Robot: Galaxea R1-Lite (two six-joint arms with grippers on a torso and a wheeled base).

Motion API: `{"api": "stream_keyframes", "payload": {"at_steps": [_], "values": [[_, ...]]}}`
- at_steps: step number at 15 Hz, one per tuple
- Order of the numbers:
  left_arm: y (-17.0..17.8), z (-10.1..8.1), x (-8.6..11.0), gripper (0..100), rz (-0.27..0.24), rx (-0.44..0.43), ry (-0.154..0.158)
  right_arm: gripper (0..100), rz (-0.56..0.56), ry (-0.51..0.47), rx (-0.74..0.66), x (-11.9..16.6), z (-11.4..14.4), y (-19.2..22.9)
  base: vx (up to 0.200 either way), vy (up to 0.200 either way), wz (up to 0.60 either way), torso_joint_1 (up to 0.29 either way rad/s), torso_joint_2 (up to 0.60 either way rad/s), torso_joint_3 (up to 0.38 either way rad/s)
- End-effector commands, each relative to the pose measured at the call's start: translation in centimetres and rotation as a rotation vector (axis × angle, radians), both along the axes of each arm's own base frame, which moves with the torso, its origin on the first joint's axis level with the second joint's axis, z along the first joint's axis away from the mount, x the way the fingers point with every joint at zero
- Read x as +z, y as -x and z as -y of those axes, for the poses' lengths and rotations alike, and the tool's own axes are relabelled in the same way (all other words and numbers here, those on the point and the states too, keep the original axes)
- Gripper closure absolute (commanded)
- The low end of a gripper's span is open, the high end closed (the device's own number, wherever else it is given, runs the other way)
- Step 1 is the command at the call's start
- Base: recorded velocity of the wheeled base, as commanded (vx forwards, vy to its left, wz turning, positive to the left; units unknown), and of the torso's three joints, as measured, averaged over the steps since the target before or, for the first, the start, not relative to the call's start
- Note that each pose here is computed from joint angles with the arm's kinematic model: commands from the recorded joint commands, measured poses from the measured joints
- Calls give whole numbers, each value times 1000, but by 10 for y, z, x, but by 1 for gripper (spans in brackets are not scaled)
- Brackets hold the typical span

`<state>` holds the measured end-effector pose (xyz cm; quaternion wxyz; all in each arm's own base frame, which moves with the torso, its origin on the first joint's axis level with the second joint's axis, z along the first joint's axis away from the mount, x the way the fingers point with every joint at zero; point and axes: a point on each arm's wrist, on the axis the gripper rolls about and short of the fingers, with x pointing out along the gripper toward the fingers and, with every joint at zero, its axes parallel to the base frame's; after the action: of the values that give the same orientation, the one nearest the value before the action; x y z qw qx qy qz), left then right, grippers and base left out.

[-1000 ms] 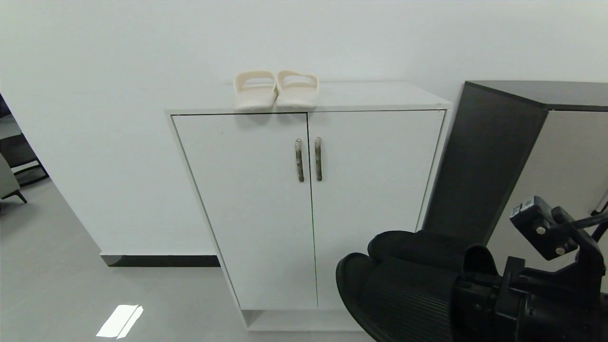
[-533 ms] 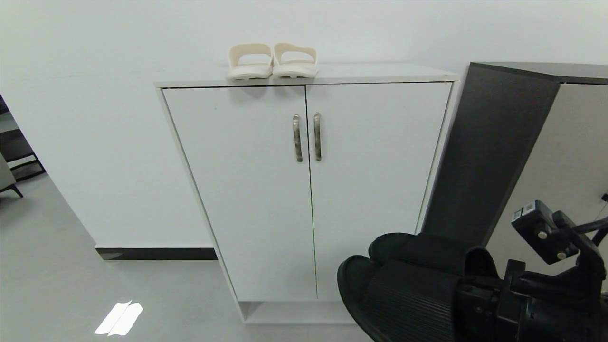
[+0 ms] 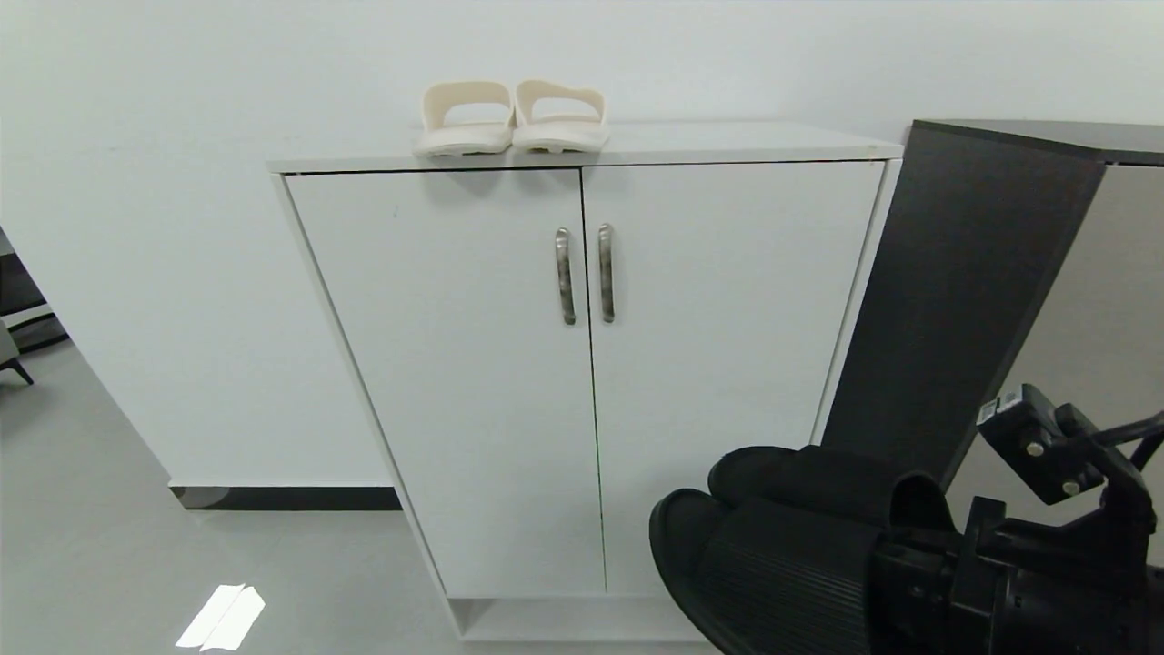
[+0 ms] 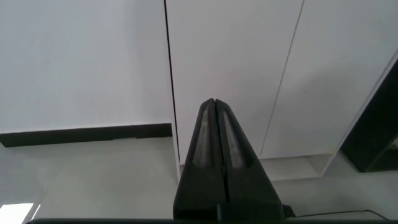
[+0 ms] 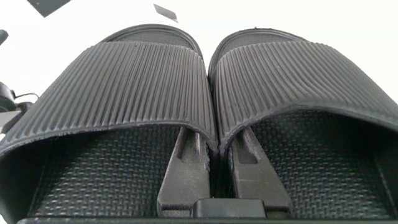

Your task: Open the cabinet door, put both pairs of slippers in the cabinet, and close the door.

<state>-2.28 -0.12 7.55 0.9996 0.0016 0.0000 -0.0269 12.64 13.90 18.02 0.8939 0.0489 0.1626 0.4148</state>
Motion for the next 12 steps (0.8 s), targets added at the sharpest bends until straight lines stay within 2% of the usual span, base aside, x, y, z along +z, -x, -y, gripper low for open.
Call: {"api": "stream_keyframes", "payload": {"at_steps": [1, 4, 6, 7, 10, 11, 12], "values": [[0, 0, 0, 100, -2, 0, 0, 100, -1, 1, 0, 0, 0, -1, 200, 0, 0, 7, 7, 2], [0, 0, 0, 100, -2, 0, 5, 100, -1, 1, -2, 0, 0, -1, 0, 0, 0, 0, 0, 0], [0, 0, 0, 100, -1, -3, -11, 100, -1, 1, -2, 0, 0, -1, 0, 0, 0, 0, 0, 0], [0, 0, 0, 0, -2, -1, -23, 100, -1, 1, -4, 0, 0, -1, 0, 0, 0, 0, 0, 0], [0, 0, 0, 0, -1, -9, -29, 100, 2, -1, -3, 0, 0, -1, 0, 0, 0, 0, 0, 0], [-1, 1, 0, 0, -16, -48, -71, 100, 4, -1, -1, 0, 1, 0, 0, 0, 0, 0, 0, 0], [-4, 1, 2, 0, -44, -71, -74, 100, 5, -2, -1, 1, 1, 0, 0, 0, 0, 0, 0, 0]]}}
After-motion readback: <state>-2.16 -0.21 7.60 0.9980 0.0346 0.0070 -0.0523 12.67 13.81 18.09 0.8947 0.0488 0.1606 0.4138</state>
